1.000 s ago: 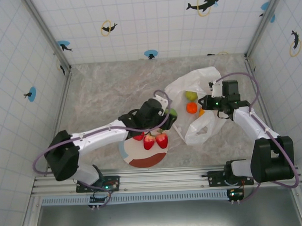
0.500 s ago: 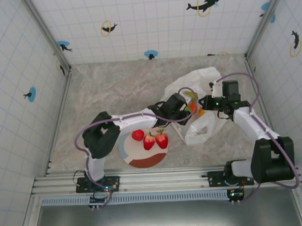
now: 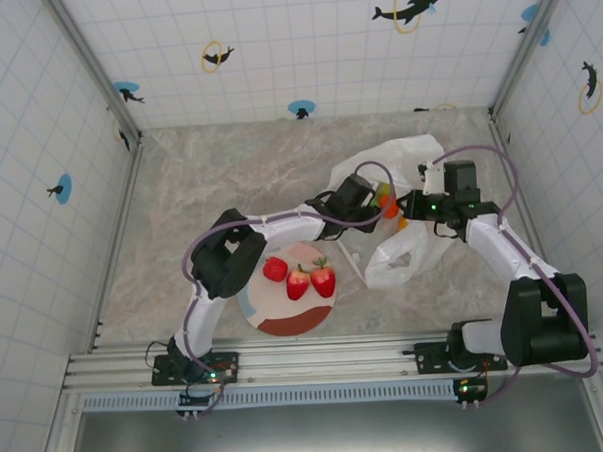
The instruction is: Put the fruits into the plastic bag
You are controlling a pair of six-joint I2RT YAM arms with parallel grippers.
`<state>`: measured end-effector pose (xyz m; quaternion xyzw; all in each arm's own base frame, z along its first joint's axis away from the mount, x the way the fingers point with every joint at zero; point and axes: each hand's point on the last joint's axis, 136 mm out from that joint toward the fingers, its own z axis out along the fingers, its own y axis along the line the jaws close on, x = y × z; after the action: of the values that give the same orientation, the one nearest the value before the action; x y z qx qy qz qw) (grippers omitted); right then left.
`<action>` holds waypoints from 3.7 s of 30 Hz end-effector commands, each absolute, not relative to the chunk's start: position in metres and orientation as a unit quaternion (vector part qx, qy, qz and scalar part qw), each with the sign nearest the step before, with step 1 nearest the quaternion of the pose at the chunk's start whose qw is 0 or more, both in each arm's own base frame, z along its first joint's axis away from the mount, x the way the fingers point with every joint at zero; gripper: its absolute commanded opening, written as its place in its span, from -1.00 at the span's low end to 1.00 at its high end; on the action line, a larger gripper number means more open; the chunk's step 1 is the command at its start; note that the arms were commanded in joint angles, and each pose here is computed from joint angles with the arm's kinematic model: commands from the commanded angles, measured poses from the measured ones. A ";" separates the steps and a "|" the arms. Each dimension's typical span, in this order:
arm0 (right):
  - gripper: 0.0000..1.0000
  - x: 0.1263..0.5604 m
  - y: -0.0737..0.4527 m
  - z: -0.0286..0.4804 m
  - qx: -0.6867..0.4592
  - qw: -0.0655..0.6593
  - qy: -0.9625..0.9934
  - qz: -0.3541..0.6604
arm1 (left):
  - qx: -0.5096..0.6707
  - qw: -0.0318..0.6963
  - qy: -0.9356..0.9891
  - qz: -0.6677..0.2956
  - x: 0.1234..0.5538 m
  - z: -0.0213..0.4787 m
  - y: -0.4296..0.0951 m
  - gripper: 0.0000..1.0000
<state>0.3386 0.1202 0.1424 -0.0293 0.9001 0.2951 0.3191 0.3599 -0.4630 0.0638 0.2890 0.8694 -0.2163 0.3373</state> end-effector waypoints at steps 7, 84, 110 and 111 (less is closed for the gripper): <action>-1.00 0.345 0.123 0.157 -0.038 0.340 0.891 0.298 | 0.279 0.348 0.865 -0.229 0.368 0.062 -0.470 0.53; -1.00 0.341 0.116 0.142 -0.040 0.333 0.894 0.296 | 0.178 0.190 0.963 -0.069 0.231 0.066 -0.198 0.72; -1.00 0.340 0.116 0.137 -0.037 0.328 0.896 0.297 | 0.167 0.156 0.973 -0.042 0.220 0.036 -0.184 0.62; -1.00 0.340 0.116 0.137 -0.036 0.329 0.896 0.298 | 0.167 0.155 0.973 -0.038 0.220 0.035 -0.182 0.62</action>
<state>0.3396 0.1167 0.1389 -0.0341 0.8991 0.2948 0.3219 0.2267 -0.1886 0.0449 0.1710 0.9684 -0.0444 0.1759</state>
